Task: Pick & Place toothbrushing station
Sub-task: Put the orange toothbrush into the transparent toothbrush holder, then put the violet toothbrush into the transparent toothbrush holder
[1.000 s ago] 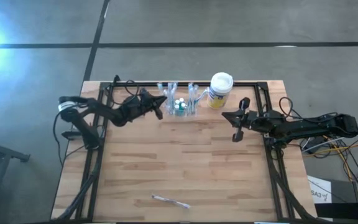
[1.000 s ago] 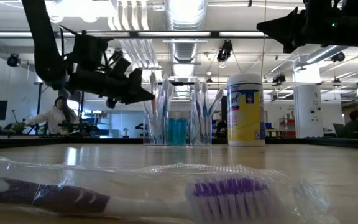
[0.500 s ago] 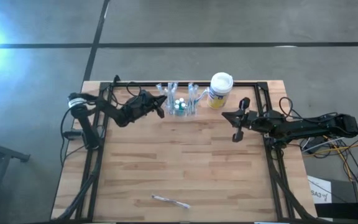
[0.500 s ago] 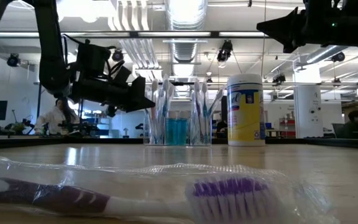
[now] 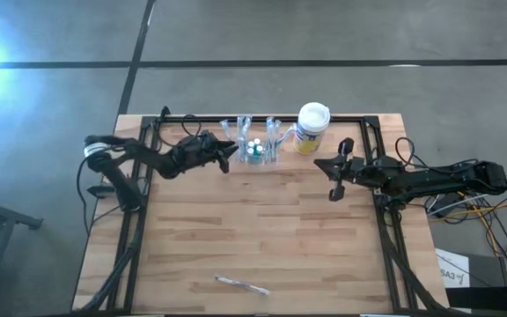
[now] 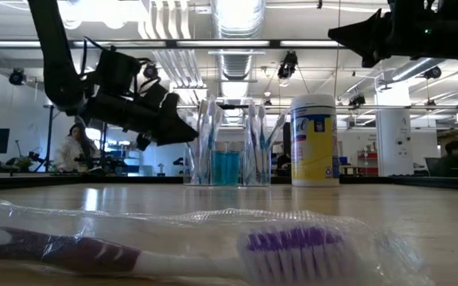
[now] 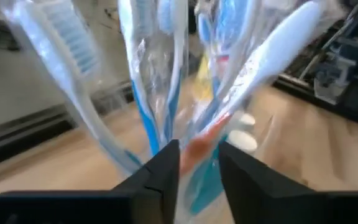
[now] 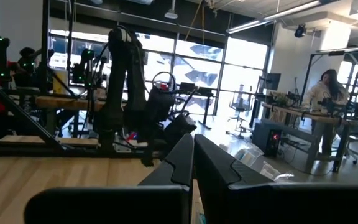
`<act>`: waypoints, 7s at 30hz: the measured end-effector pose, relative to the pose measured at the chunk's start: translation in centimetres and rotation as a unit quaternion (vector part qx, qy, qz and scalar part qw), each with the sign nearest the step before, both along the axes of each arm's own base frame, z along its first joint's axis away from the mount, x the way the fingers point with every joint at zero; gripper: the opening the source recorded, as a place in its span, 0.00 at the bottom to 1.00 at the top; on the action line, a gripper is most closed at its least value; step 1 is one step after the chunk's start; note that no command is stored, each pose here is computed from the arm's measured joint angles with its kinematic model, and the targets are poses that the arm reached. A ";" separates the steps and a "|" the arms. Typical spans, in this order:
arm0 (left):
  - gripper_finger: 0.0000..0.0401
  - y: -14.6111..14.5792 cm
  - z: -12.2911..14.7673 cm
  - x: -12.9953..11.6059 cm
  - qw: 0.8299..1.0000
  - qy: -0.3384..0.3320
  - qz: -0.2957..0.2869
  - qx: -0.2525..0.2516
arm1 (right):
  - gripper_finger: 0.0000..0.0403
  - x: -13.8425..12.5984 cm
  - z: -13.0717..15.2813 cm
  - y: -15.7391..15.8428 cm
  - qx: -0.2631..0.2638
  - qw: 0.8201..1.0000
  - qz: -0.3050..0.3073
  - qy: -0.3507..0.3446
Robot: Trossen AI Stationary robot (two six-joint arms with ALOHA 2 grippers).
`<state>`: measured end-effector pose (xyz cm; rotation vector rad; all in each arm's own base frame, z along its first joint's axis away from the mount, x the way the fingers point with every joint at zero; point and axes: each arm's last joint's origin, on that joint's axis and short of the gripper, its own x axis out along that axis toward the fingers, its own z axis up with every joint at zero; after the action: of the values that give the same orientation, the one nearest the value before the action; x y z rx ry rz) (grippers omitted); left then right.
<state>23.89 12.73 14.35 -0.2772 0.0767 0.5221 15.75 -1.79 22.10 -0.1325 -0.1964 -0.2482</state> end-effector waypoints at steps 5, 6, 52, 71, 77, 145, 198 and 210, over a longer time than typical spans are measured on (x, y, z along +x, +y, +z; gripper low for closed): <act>0.46 -0.2 0.8 -0.4 1.000 0.009 -0.009 -0.006 | 0.02 0.1 0.5 0.0 -0.002 1.000 0.001 -0.008; 0.49 -0.3 1.2 -0.4 1.000 0.001 -0.013 -0.002 | 0.02 0.1 0.6 0.0 -0.002 1.000 0.001 -0.007; 0.02 -9.0 5.5 -14.9 0.965 -0.048 -0.179 0.188 | 0.02 1.8 -0.2 0.0 0.023 0.998 0.024 0.045; 0.01 -9.5 2.7 -14.5 0.958 -0.047 -0.235 0.156 | 0.02 1.9 -0.1 0.0 0.022 0.998 0.024 0.044; 0.00 -10.5 3.1 -14.3 0.939 -0.074 -0.289 0.168 | 0.02 1.9 -0.1 0.0 0.025 0.998 0.025 0.044; 0.02 -10.4 2.2 -14.1 0.974 -0.086 -0.203 -0.055 | 0.57 31.3 -5.3 25.9 0.297 0.705 0.195 0.613; 0.03 -10.8 2.5 -14.0 0.956 -0.096 -0.264 -0.084 | 0.03 29.4 -8.2 21.3 -0.018 0.686 0.006 0.727; 0.03 -11.3 3.1 -13.9 0.938 -0.122 -0.314 -0.085 | 0.02 28.6 -4.3 19.5 -0.255 0.681 -0.131 0.674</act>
<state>9.96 1.46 17.45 -0.4615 -0.0324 -0.1587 44.36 17.71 17.81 -0.8728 1.2789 -0.3201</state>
